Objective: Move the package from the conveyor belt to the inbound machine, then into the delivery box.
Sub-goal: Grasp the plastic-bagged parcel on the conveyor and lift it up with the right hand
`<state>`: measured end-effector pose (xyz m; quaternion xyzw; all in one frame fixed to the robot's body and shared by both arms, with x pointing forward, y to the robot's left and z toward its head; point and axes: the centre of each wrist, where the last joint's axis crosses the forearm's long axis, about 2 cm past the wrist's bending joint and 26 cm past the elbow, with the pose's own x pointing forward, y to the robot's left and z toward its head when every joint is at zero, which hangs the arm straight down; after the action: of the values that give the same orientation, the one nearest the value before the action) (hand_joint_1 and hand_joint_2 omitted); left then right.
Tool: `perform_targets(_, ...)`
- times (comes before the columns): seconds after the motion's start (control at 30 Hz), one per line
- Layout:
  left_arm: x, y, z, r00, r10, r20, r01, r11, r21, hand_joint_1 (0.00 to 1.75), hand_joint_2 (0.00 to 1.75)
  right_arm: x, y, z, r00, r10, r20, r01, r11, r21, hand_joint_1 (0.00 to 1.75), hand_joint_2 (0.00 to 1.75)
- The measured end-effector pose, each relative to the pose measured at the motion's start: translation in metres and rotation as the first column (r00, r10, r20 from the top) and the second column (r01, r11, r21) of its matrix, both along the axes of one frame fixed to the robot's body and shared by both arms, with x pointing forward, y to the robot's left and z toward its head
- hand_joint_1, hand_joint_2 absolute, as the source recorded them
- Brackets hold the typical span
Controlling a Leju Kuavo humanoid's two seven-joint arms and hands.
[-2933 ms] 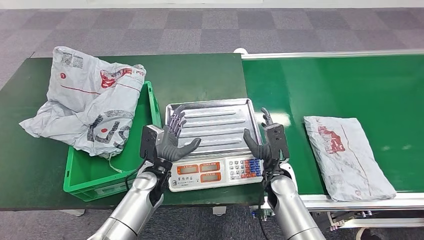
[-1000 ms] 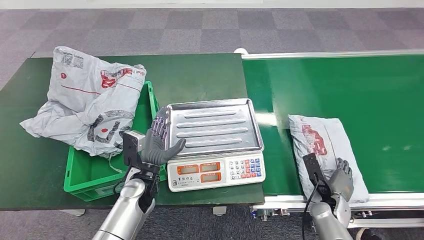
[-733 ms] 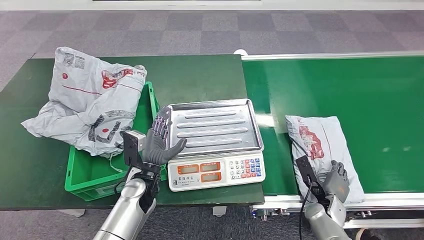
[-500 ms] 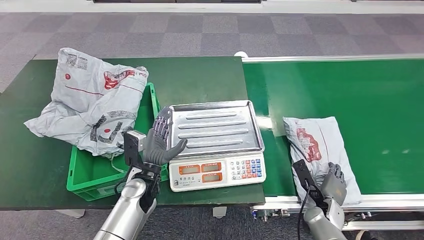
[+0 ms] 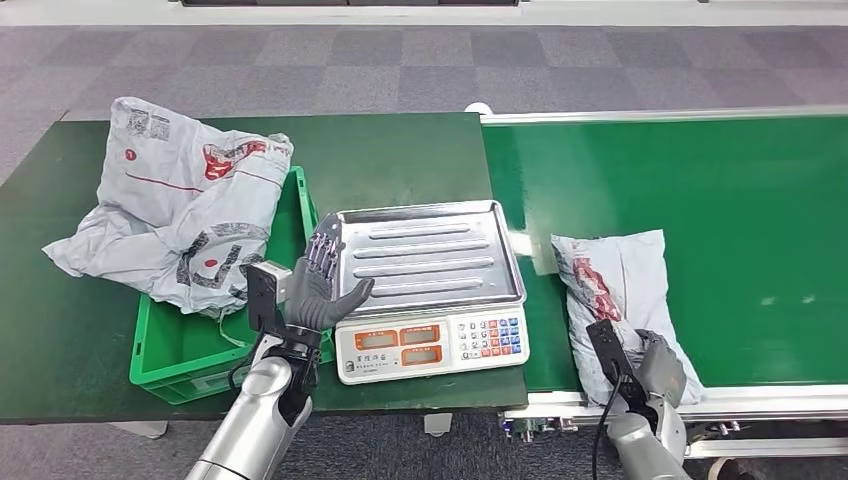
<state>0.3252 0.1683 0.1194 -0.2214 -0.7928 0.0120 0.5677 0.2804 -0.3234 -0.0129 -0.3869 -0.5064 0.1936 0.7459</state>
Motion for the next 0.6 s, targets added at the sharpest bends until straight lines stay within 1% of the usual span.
perform_targets(0.03, 0.0, 0.0, 0.0, 1.0, 0.0, 0.001, 0.0, 1.0, -0.001, 0.0, 1.75, 0.002, 0.002, 0.001, 1.0, 0.002, 0.004, -0.002, 1.0, 0.012, 0.7, 1.75)
perform_targets(0.23, 0.0, 0.001, -0.001, 1.0, 0.0, 0.001, 0.0, 1.0, 0.0, 0.0, 1.75, 0.007, 0.005, 0.004, 1.0, 0.005, 0.014, -0.006, 0.998, 0.055, 0.7, 1.75)
perform_targets(0.37, 0.0, 0.001, -0.001, 1.0, 0.0, 0.001, 0.0, 1.0, 0.001, 0.0, 1.75, 0.007, 0.007, 0.004, 1.0, 0.008, 0.021, -0.009, 0.998, 0.066, 1.75, 1.75)
perform_targets(0.5, 0.0, 0.003, -0.002, 1.0, 0.002, 0.0, -0.002, 1.0, 0.002, 0.0, 1.75, 0.011, 0.006, 0.006, 0.999, 0.002, 0.048, -0.008, 0.993, 0.12, 1.75, 1.75)
perform_targets(0.6, 0.001, 0.003, -0.002, 1.0, 0.007, 0.0, -0.007, 1.0, 0.003, 0.0, 1.75, 0.014, 0.005, 0.008, 0.995, 0.007, 0.102, -0.022, 0.989, 0.149, 1.75, 1.75)
